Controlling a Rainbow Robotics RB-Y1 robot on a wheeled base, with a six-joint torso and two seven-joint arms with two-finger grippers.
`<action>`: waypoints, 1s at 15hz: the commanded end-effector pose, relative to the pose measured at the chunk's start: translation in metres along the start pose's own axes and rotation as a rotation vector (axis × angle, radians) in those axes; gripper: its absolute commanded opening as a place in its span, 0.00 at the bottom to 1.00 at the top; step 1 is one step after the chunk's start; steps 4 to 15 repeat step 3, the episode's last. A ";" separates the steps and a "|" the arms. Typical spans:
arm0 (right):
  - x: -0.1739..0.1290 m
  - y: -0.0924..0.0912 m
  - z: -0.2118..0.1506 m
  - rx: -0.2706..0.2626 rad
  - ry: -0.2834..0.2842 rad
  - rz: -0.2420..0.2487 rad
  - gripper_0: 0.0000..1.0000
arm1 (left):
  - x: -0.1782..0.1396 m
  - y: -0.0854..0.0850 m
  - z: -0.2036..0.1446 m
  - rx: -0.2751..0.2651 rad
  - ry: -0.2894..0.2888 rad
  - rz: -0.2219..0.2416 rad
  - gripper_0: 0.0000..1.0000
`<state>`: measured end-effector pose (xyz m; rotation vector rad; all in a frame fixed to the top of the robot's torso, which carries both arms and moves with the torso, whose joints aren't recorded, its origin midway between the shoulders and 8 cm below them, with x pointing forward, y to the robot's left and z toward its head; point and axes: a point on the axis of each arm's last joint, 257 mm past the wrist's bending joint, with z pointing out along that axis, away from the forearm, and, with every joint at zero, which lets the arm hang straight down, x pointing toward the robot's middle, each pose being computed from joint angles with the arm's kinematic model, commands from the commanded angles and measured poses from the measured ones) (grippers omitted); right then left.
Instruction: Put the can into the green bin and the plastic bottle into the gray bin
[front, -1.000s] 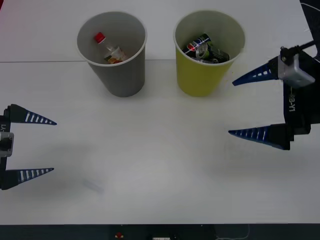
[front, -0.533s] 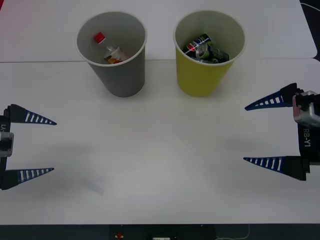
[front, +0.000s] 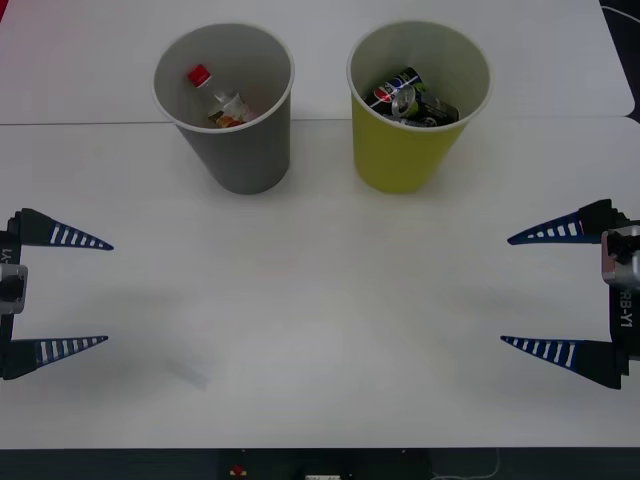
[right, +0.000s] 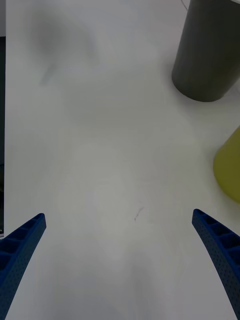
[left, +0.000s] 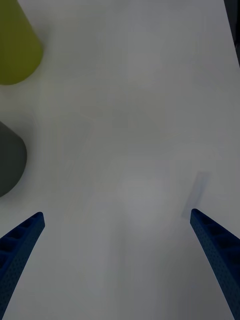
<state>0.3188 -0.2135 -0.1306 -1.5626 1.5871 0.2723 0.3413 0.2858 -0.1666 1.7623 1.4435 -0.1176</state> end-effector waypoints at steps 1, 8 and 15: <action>0.002 0.000 0.000 0.003 0.006 0.002 1.00 | 0.000 0.000 0.000 0.000 0.000 0.000 1.00; 0.003 0.000 0.000 0.003 0.011 0.006 1.00 | 0.000 0.000 0.000 0.000 0.000 0.000 1.00; 0.003 0.000 0.000 0.003 0.011 0.006 1.00 | 0.000 0.000 0.000 0.000 0.000 0.000 1.00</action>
